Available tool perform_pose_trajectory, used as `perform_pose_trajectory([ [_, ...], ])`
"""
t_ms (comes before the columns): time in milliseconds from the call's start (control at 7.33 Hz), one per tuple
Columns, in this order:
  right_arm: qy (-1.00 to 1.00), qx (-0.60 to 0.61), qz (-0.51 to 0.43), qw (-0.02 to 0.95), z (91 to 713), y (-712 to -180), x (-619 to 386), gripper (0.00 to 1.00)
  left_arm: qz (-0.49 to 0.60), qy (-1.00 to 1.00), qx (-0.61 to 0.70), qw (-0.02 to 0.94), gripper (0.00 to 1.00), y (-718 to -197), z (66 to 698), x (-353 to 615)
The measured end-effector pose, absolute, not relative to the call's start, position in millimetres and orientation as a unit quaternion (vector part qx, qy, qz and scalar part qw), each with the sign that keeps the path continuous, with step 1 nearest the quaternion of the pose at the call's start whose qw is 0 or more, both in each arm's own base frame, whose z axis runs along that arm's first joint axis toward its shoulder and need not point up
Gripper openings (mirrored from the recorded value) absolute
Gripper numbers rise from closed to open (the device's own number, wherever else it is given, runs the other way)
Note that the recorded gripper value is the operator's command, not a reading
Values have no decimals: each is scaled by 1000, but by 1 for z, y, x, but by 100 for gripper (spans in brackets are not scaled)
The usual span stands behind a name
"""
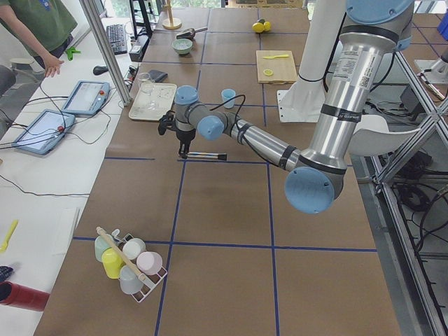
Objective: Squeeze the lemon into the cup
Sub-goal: 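Stand the muddler at its original spot and open the left gripper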
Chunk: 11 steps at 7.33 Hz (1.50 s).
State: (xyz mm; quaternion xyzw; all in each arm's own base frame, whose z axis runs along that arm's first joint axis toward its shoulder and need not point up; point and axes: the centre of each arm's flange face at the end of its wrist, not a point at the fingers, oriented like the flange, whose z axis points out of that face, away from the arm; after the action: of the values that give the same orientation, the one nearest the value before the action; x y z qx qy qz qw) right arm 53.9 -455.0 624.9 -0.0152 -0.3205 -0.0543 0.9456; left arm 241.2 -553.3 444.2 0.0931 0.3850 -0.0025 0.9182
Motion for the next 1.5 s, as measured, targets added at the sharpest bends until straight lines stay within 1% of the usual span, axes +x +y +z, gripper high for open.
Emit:
perform_pose_trajectory([
  [409,-320,-14,-54,946,624,-455,55,100,-52,398,67,913,0,-530,482,275],
  [1091,-320,-14,-52,946,624,-455,56,100,-7,384,82,920,0,-504,491,328],
  [1227,-320,-13,-52,946,624,-455,57,100,-1,381,82,921,75,-502,496,334],
  [1364,-321,-13,-52,946,624,-455,57,100,2,380,82,921,100,-501,501,337],
  [1500,-321,-13,-51,946,624,-455,57,100,7,379,83,922,100,-501,504,339],
])
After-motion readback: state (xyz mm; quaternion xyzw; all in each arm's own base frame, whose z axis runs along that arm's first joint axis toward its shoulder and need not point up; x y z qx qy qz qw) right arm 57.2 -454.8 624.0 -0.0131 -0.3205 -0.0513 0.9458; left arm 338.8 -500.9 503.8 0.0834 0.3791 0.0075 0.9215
